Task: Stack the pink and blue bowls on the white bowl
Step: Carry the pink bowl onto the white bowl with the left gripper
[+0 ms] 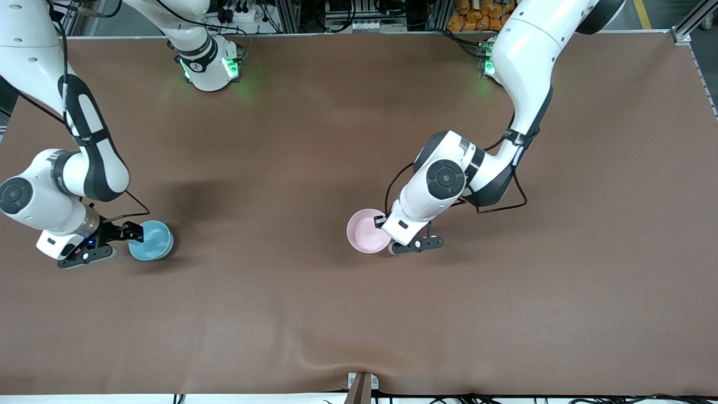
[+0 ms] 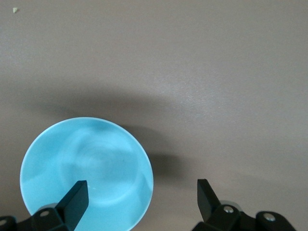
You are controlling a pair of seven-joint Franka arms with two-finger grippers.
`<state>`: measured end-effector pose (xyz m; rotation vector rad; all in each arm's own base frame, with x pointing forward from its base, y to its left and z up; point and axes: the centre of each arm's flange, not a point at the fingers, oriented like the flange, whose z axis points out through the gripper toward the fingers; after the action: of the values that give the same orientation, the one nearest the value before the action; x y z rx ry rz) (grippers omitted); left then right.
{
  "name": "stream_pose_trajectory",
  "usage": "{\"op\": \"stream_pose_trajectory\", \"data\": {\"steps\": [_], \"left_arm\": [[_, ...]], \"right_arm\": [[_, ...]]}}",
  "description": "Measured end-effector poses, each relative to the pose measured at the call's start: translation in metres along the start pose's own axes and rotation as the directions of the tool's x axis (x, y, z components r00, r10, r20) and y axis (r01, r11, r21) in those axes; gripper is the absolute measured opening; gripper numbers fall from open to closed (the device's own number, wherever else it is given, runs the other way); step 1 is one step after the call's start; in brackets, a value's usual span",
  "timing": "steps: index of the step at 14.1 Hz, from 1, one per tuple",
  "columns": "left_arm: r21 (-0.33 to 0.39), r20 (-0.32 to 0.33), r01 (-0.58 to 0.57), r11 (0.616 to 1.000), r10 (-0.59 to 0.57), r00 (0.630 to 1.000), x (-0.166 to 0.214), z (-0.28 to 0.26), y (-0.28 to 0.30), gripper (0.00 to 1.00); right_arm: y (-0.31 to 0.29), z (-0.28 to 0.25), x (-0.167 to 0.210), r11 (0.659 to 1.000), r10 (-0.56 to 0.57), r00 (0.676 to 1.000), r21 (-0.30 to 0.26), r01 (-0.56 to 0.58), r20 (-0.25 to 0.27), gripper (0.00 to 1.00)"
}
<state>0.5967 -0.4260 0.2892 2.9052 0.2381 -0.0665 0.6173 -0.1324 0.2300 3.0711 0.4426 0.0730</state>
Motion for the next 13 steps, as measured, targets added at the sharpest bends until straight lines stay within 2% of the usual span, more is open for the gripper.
{"op": "stream_pose_trajectory", "data": {"steps": [4, 11, 12, 13], "left_arm": [[0.001, 0.007, -0.034, 0.999, 0.034, 0.999, -0.019, 0.011, 0.018, 0.02], [0.027, 0.015, -0.009, 1.0, 0.008, 1.0, 0.0, 0.021, -0.011, 0.02], [0.028, 0.017, -0.011, 1.0, 0.01, 1.0, -0.002, 0.022, -0.01, 0.02], [0.029, 0.019, -0.013, 1.0, 0.012, 1.0, -0.003, 0.023, -0.009, 0.02]], "right_arm": [[-0.004, 0.01, -0.004, 0.999, 0.052, 0.998, 0.013, -0.053, 0.025, 1.0], [-0.002, 0.032, -0.011, 0.997, 0.071, 0.996, 0.026, -0.073, 0.053, 1.0], [-0.001, 0.034, -0.011, 0.997, 0.074, 0.996, 0.027, -0.075, 0.054, 0.92], [-0.001, 0.034, -0.011, 0.997, 0.075, 0.996, 0.027, -0.077, 0.054, 0.92]]}}
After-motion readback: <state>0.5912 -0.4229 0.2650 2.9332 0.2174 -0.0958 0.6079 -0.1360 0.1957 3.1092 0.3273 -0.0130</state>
